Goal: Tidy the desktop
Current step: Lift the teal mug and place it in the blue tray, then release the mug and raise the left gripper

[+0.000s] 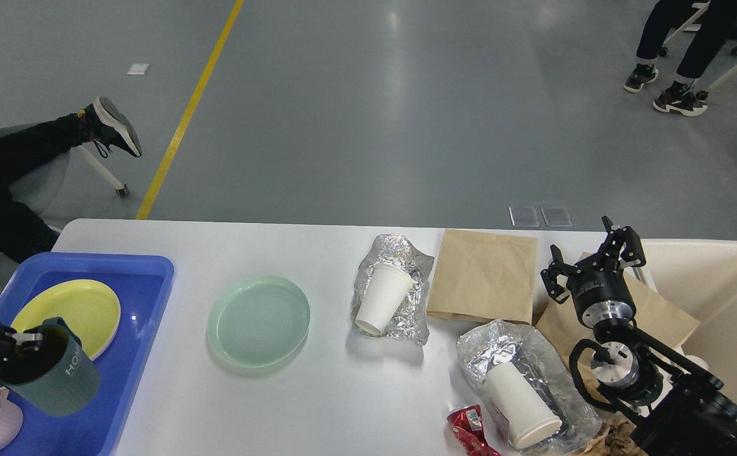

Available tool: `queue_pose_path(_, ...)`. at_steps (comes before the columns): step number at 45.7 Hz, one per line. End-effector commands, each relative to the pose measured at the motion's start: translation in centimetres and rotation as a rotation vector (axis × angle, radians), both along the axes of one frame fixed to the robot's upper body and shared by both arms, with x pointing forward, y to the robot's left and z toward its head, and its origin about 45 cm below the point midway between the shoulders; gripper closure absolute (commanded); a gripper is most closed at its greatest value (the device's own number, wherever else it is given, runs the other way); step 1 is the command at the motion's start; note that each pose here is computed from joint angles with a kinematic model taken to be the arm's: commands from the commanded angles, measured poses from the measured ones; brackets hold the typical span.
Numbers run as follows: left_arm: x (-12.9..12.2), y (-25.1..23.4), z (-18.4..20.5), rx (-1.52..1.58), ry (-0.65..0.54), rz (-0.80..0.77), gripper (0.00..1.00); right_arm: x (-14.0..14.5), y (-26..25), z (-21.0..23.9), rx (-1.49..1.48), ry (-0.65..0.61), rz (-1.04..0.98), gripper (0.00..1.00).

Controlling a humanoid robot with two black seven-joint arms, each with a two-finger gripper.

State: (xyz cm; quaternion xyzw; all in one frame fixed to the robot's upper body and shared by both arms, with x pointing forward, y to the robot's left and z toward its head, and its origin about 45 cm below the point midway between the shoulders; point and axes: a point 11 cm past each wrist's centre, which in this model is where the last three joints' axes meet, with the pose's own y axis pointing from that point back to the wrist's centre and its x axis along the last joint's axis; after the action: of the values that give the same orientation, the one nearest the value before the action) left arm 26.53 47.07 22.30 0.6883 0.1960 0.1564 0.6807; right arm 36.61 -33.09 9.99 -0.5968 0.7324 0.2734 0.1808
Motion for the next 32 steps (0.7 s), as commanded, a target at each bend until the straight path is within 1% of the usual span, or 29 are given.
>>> queue_pose_path(1, -0.6, 1.6, -3.1, 0.043, -0.005, 0.015, 1.0, 0.0, 0.0, 0.0, 0.0, 0.0, 0.0, 0.0)
queue_pose_path(7, -1.7, 2.3, -5.2, 0.047, 0.017, 0.03, 1.0, 0.0, 0.0, 0.0, 0.0, 0.0, 0.0, 0.0)
queue_pose_path(21, -1.2, 2.9, -6.1, 0.092, -0.053, 0.027, 0.99, 0.0, 0.0, 0.0, -0.001, 0.001, -0.001, 0.0)
queue_pose_path(25, -1.1, 2.9, -6.1, 0.094, -0.057, 0.026, 0.98, 0.0, 0.0, 0.0, -0.001, 0.001, -0.001, 0.0)
queue_pose_path(27, -1.1, 2.9, -6.2, 0.094, -0.058, 0.027, 0.96, 0.0, 0.0, 0.0, -0.001, 0.001, -0.001, 0.0)
queue_pose_path(29, -1.0, 2.8, -6.2, 0.093, -0.064, 0.028, 0.91, 0.0, 0.0, 0.0, -0.001, 0.001, -0.001, 0.0)
queue_pose_path(30, -0.9, 2.8, -6.2, 0.092, -0.07, 0.027, 0.88, 0.0, 0.0, 0.0, -0.001, 0.001, -0.001, 0.0)
queue_pose_path(32, -0.9, 2.8, -6.2, 0.095, -0.074, 0.026, 0.77, 0.0, 0.0, 0.0, 0.0, 0.001, -0.001, 0.0)
